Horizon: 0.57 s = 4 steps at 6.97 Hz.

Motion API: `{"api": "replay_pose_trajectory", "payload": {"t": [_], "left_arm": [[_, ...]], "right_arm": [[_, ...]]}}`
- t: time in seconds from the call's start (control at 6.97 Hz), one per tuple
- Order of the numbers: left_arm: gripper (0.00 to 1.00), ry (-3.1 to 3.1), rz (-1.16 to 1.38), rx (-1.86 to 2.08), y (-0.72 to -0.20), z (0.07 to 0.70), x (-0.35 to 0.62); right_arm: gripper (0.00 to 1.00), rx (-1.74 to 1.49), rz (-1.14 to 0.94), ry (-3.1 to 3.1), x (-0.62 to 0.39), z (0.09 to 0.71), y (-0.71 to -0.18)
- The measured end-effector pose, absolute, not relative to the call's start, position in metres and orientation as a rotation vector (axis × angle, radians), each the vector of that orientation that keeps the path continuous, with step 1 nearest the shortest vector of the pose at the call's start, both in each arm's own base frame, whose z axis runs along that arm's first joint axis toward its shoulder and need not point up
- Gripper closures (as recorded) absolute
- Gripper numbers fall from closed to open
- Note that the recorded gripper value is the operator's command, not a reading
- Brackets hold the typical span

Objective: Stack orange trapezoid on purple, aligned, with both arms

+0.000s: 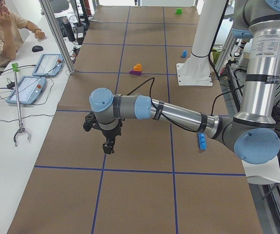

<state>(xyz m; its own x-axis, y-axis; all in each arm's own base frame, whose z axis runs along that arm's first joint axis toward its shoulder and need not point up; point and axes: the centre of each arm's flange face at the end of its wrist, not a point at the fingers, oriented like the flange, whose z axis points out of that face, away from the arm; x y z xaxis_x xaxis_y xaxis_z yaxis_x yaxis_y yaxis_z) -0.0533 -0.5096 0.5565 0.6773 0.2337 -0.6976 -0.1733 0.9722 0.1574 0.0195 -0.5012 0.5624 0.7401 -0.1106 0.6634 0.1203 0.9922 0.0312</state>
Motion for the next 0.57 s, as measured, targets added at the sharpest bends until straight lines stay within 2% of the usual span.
{"api": "replay_pose_trajectory", "payload": {"t": [0.57], "left_arm": [[0.0,0.798,0.217,0.074,-0.5068,0.5598,-0.0536]], "right_arm": [[0.0,-0.025,-0.113,-0.747,0.0228,0.5689,-0.4979]]}}
